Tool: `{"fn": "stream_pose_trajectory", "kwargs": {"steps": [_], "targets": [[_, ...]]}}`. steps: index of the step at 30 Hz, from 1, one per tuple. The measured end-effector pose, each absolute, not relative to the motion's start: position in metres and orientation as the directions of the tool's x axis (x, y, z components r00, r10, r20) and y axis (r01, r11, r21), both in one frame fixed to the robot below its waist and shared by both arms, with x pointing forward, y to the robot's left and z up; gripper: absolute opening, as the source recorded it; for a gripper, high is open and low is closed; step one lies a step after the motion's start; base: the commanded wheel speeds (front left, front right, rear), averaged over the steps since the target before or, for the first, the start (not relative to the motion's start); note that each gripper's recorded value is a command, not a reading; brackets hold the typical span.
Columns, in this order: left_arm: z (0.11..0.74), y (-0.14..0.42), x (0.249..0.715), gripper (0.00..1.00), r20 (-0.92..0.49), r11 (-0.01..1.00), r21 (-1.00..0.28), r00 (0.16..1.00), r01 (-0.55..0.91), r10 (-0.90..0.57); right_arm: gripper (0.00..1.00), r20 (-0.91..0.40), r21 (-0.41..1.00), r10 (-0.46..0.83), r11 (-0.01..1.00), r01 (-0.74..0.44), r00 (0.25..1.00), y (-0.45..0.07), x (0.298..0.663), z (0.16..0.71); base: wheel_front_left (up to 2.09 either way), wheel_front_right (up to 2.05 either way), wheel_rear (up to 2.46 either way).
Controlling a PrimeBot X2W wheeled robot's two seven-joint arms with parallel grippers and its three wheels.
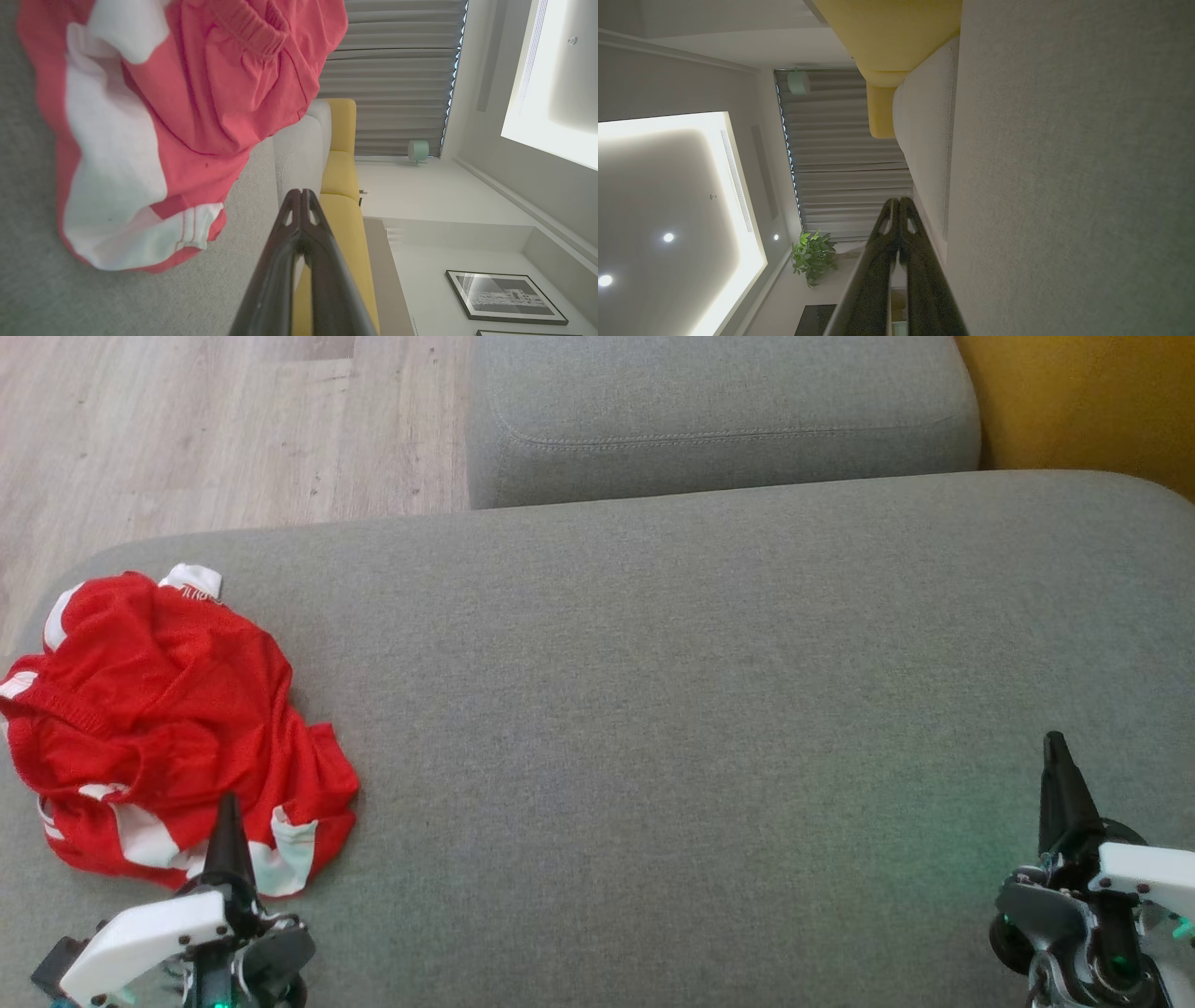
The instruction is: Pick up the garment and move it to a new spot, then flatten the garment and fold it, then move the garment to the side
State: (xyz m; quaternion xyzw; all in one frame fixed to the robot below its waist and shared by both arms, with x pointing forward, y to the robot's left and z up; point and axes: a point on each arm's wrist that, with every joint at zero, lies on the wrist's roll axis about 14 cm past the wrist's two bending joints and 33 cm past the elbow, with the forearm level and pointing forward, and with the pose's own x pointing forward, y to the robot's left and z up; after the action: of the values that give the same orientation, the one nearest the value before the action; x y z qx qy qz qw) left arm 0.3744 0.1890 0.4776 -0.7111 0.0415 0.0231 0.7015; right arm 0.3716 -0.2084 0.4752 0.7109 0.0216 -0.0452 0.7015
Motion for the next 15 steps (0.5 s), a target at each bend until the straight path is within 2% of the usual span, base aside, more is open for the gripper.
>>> {"fn": "stream_pose_trajectory", "kwargs": {"steps": [13, 14, 15], "targets": [[0.4776, 0.1890, 0.3744, 0.00, -0.091, -0.012, -0.996, 0.995, -0.091, -0.027, 0.00, -0.094, 0.995, -0.033, -0.015, 0.094, 0.995, -0.2084, 0.3716, 0.4752, 0.00, 0.00, 0.00], [0.4774, 0.1889, 0.3743, 1.00, -0.092, -0.012, -0.996, 0.995, -0.092, -0.027, 1.00, -0.095, 0.995, -0.033, -0.015, 0.095, 0.995, -0.2083, 0.3716, 0.4750, 0.00, 0.00, 0.00], [0.4727, 0.1883, 0.3728, 1.00, -0.107, -0.013, -0.994, 0.994, -0.107, -0.028, 1.00, -0.109, 0.994, -0.032, -0.017, 0.108, 0.994, -0.2081, 0.3698, 0.4705, 0.00, 0.00, 0.00]]}}
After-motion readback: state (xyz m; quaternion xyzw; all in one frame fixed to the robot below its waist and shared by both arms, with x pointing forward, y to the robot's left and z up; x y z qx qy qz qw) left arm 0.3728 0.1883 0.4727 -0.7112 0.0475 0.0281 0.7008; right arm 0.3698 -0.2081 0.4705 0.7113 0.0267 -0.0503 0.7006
